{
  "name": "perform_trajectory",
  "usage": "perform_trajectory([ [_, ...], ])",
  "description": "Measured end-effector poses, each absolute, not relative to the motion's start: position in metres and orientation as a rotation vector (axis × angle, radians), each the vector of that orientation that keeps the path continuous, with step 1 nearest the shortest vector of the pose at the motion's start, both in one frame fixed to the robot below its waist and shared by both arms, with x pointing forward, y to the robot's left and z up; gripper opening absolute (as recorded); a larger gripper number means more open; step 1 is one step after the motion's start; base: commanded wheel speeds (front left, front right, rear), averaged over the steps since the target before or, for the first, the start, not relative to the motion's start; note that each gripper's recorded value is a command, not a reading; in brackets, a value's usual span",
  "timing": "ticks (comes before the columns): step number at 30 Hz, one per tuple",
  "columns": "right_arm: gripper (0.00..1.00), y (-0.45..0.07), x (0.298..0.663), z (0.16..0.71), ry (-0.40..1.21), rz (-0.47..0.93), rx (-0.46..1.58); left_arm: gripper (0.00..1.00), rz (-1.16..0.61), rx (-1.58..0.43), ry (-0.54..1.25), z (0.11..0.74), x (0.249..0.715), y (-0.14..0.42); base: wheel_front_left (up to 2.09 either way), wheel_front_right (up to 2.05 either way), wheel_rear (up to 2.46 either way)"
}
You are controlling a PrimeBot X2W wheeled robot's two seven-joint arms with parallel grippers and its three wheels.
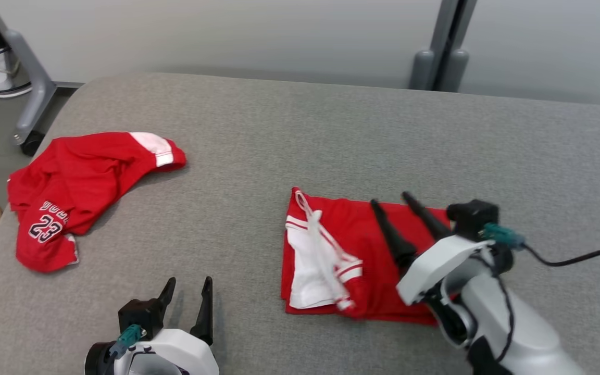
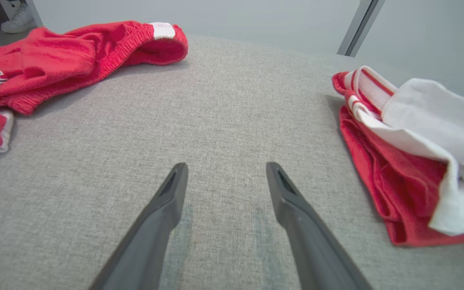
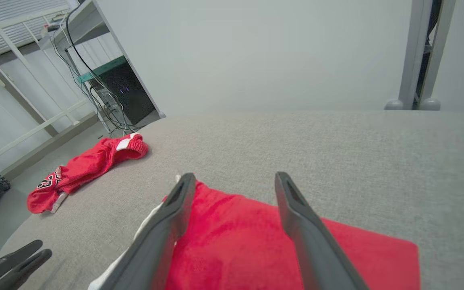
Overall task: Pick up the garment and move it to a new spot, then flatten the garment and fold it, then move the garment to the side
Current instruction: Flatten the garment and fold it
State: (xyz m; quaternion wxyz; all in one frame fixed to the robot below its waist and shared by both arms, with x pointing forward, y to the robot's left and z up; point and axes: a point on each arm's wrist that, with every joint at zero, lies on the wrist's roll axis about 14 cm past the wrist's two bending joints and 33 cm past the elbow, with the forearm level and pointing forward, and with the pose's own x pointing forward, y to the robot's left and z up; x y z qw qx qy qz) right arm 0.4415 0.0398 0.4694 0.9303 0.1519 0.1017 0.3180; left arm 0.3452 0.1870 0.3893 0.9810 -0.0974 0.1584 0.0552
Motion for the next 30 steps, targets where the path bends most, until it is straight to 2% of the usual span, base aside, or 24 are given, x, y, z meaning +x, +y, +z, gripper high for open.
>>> perform_trajectory([
  [4,1.0,-0.006,0.457,0.478,0.139,0.528,0.289,1.0,0.087,-0.186,0.309,0.392,0.354,0.181,0.0,0.0,0.0],
  [15,1.0,-0.103,0.438,0.456,0.128,0.253,0.234,1.0,0.052,-0.167,0.271,0.402,0.371,0.172,0.0,0.0,0.0],
  [30,1.0,-0.143,0.394,0.446,0.139,0.141,0.174,1.0,0.053,-0.147,0.254,0.406,0.35,0.176,0.0,0.0,0.0],
])
